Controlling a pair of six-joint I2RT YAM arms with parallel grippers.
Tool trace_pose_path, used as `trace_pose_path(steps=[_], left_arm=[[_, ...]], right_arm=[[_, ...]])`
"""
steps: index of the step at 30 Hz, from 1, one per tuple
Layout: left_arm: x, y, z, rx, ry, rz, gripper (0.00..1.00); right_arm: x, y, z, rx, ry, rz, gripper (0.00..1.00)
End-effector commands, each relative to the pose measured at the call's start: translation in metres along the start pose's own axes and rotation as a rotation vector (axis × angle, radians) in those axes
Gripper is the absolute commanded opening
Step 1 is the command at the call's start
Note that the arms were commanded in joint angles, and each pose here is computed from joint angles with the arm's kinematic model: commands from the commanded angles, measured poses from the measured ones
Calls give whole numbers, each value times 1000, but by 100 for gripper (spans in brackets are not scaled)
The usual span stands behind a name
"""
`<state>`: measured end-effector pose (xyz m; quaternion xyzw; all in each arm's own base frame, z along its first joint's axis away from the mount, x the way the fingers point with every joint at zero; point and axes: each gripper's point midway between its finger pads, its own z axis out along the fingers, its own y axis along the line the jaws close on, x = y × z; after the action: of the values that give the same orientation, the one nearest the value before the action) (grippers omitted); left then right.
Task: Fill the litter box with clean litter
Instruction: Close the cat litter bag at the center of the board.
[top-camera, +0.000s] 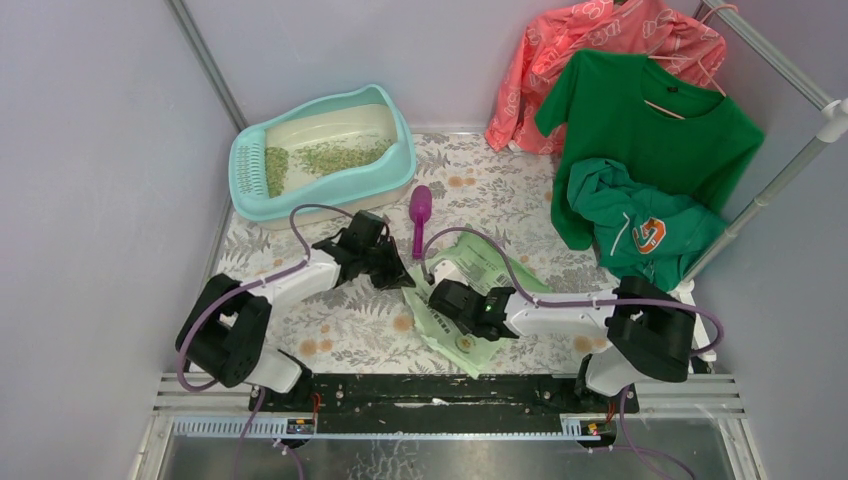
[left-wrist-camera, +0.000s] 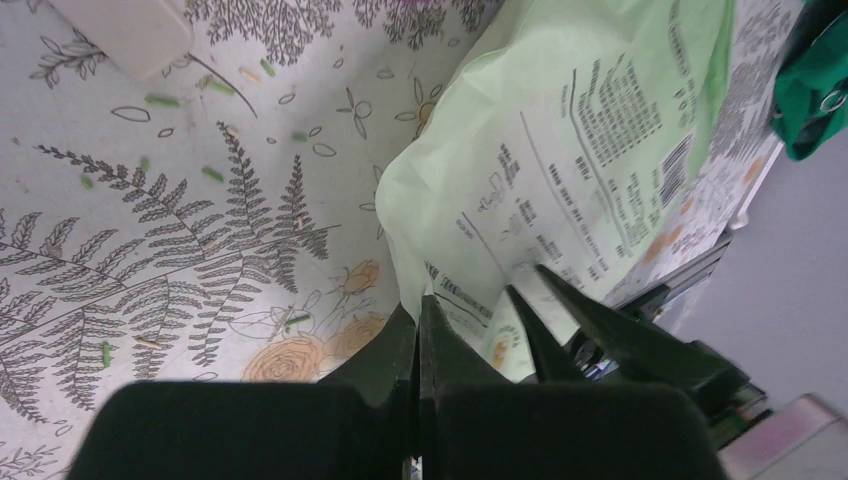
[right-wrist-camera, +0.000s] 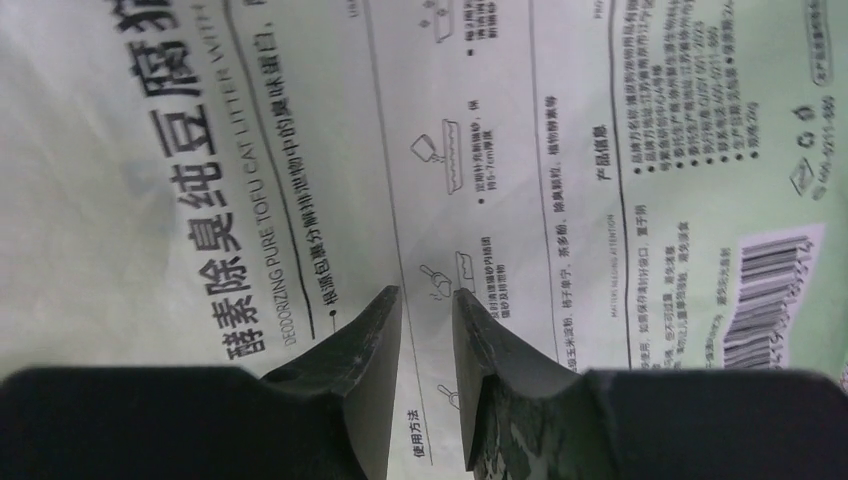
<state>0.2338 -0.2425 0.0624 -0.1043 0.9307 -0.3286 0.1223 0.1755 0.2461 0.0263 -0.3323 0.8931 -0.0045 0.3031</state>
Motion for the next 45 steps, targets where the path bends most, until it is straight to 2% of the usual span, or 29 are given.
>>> trace_pose_path(steps=[1, 7, 13, 19, 22, 28, 37, 40, 45], left_arm=[[-16, -6, -3, -57, -2, -112, 0], [-13, 10, 11, -185, 58, -220, 0], [-8, 29, 18, -245, 59, -231, 0], [-3, 35, 21, -263, 76, -249, 0], [-1, 41, 22, -321, 97, -279, 0], [2, 53, 22, -434, 127, -331, 0], [-1, 60, 17, -556, 129, -420, 0], [-2, 58, 18, -584, 137, -468, 0], [1, 53, 18, -621, 165, -554, 0]], right_arm=[[-11, 20, 7, -102, -47, -4, 33], [-15, 27, 7, -137, -66, 6, 33], [-54, 28, -11, -168, -186, 50, 47], [-76, 43, 15, -169, -148, 21, 47], [-78, 47, 32, -164, -129, 24, 47], [-59, 43, 44, -154, -81, 40, 44], [11, 9, 10, -132, -52, 145, 43], [14, 6, -7, -140, -64, 167, 43], [-8, 22, -49, -172, -211, 84, 48]])
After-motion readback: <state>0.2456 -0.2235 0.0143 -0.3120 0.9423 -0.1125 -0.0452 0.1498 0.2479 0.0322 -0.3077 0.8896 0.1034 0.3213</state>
